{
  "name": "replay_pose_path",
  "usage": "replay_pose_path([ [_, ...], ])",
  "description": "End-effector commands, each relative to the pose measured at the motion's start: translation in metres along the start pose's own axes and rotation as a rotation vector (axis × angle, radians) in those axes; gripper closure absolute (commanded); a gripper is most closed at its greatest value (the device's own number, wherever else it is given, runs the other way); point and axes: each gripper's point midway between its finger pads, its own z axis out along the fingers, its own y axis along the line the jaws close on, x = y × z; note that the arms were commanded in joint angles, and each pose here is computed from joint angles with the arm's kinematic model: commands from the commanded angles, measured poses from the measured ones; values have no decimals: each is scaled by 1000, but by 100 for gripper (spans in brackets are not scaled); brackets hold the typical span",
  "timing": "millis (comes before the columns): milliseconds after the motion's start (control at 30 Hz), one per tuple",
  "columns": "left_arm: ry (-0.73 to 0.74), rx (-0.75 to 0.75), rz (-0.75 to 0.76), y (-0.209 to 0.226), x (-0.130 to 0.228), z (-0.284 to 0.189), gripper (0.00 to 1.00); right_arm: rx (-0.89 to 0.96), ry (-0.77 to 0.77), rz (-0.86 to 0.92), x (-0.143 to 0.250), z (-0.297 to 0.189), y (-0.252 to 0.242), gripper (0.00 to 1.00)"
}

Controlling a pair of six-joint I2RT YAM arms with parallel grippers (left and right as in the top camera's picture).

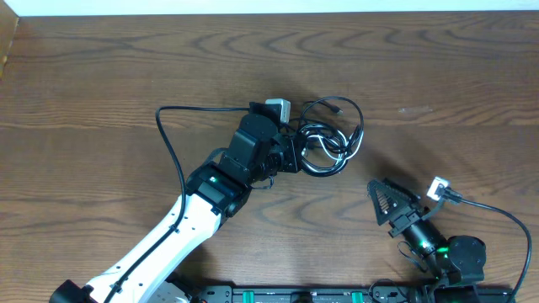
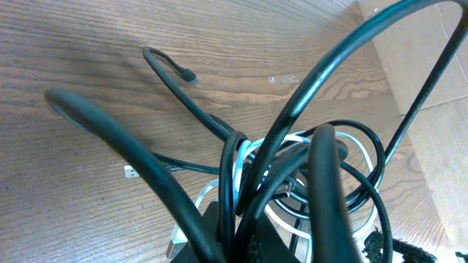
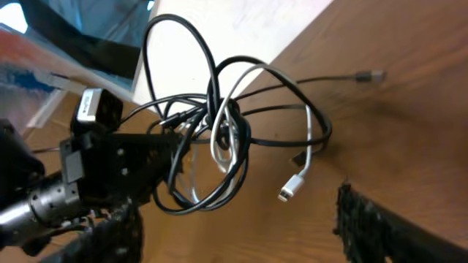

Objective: Untangle cables

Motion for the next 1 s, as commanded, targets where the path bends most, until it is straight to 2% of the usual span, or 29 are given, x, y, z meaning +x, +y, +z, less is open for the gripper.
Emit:
replay_pose_path([
  [0,-15,27,4,-8,-6,-5,92,-15,8,-91,0,-1,7,16],
  [133,-16,27,4,-8,-6,-5,92,32,-1,-140,-10,-7,15,8],
  [267,-16,27,4,-8,-6,-5,92,141,-2,-181,-19,-20,18,6],
  [500,-15,27,4,-8,-6,-4,92,201,41,-222,-31,-42,51,2],
  [633,-13,31,4,-9,-5,-5,92,264,161,-242,-38,-38,66,1],
  [733,20,75,5,-16,0,-5,92,223,325,-259,-34,-22,83,1],
  [833,56,130,60,-25,7,-6,92,185,451,-199,-28,-5,88,1],
  [967,35,223,73,-45,0,-9,92,206,490,-216,-26,4,76,1],
])
